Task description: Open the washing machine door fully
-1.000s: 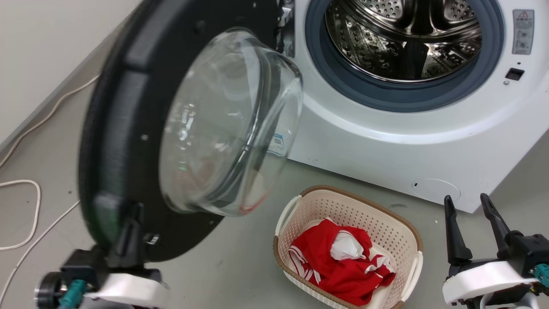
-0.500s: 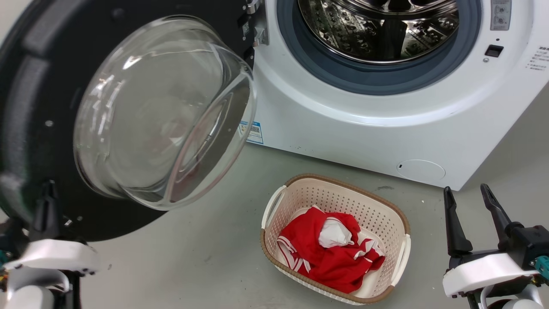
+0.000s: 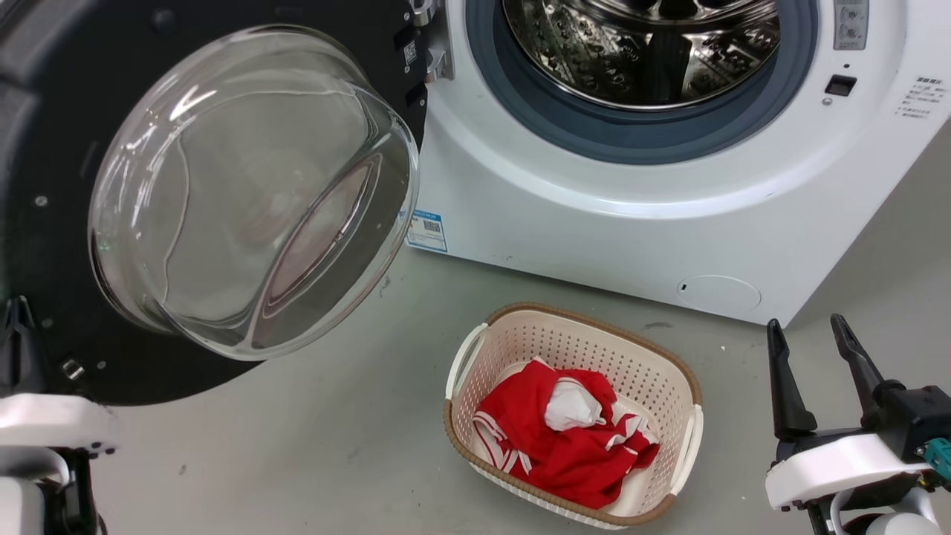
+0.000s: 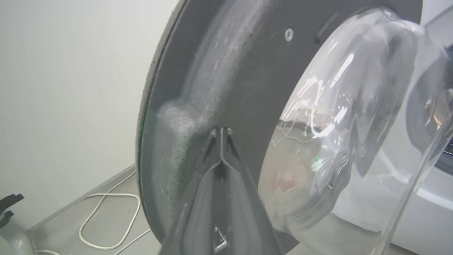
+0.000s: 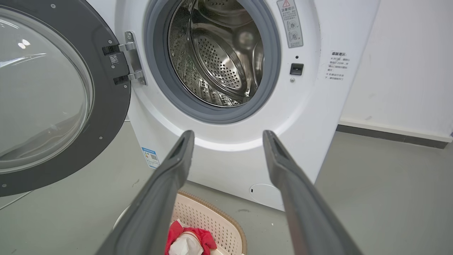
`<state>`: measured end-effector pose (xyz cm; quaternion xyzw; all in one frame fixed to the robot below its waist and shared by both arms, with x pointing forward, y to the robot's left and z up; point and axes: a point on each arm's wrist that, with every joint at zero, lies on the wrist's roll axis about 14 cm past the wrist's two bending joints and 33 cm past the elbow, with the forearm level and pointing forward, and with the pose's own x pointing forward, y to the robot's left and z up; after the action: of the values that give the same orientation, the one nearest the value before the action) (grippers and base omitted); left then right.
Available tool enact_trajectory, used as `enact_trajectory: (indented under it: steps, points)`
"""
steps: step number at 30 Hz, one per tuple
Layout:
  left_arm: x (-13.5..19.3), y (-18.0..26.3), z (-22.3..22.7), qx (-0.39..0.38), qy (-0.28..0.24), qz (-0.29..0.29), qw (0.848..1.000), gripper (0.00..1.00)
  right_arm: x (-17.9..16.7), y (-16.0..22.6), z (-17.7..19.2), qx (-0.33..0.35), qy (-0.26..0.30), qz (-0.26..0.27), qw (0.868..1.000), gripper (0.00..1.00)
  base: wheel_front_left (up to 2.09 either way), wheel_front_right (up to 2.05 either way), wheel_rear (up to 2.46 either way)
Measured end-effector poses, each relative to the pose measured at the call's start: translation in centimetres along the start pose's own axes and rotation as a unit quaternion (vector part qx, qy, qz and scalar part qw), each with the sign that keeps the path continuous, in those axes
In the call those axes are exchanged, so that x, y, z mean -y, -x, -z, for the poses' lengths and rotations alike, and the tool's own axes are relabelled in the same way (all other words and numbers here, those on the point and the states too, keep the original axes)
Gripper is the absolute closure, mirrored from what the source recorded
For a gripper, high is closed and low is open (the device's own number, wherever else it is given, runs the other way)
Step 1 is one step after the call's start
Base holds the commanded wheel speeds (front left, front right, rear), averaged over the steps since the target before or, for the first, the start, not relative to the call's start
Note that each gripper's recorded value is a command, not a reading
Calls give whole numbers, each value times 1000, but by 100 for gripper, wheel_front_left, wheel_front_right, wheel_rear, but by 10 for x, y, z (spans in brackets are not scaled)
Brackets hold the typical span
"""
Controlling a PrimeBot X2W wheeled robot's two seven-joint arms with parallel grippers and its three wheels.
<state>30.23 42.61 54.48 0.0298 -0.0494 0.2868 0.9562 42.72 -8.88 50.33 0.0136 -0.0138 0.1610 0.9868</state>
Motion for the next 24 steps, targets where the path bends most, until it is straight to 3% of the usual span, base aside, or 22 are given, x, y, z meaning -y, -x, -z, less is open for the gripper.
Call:
enact_trajectory:
  steps: [12, 15, 16, 17, 24]
  points:
    - [52, 57, 17, -10, 20, 60, 998, 100, 3, 20, -14, 20, -9, 11, 1000, 0, 0, 0, 0]
    - [68, 61, 13, -6, 29, 82, 996, 44, 7, 26, -19, 25, -8, 18, 999, 0, 0, 0, 0]
    - [68, 61, 13, -6, 29, 82, 996, 19, 7, 26, -19, 25, -8, 18, 999, 0, 0, 0, 0]
    - [84, 64, 10, -2, 35, 100, 994, 0, 10, 31, -20, 26, -8, 24, 999, 0, 0, 0, 0]
    - [132, 64, -1, 9, 47, 171, 984, 0, 24, 43, -28, 35, 0, 47, 998, 0, 0, 0, 0]
